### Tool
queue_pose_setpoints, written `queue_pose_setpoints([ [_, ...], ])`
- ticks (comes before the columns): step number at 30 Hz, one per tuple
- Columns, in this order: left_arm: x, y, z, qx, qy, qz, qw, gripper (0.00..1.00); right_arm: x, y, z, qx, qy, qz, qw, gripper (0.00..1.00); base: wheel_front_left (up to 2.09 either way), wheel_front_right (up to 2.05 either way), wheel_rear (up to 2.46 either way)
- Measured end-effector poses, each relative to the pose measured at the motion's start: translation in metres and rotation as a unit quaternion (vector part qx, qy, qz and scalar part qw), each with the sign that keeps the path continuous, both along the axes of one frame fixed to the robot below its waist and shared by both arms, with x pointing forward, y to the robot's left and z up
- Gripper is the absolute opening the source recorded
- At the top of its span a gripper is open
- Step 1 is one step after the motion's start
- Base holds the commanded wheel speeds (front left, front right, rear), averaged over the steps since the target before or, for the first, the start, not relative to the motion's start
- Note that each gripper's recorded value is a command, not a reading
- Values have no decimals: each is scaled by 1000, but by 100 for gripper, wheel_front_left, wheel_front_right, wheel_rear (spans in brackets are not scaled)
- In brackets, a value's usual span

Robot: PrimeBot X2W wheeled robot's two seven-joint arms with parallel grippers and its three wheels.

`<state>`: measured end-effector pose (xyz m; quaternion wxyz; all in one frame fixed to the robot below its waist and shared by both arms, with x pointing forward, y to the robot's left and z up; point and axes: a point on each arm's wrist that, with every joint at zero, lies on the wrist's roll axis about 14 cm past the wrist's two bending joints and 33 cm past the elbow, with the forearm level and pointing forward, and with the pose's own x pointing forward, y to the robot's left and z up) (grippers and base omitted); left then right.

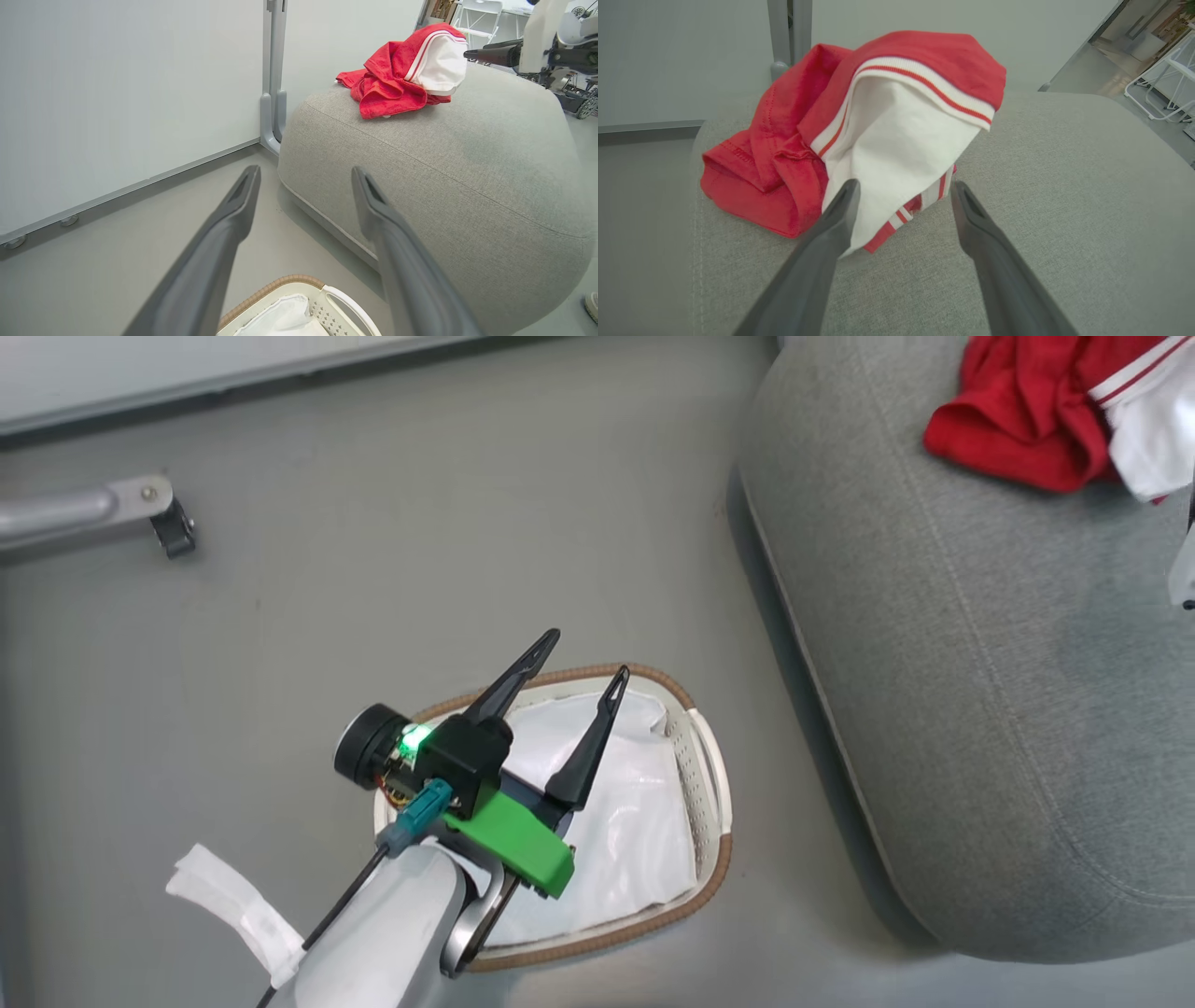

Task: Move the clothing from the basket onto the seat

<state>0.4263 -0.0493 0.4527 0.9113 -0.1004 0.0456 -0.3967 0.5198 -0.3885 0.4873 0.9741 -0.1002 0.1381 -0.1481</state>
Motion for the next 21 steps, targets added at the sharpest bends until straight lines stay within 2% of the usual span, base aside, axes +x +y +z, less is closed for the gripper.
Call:
queue_pose_setpoints([
  [5,-8,3,18,-9,-14,14,1000,100,-10,-2,37,-21,-37,10,999,100,0,0,0],
  [10,-10,13,37,-14,-34,37,999,100,-7,22,72,-25,-86,44,995,100,0,0,0],
  [17,-9,52,44,-10,-38,103,994,100,7,86,86,4,-133,114,985,100,0,0,0],
  [21,-10,86,39,1,-31,155,987,100,13,136,93,38,-171,160,972,100,0,0,0],
])
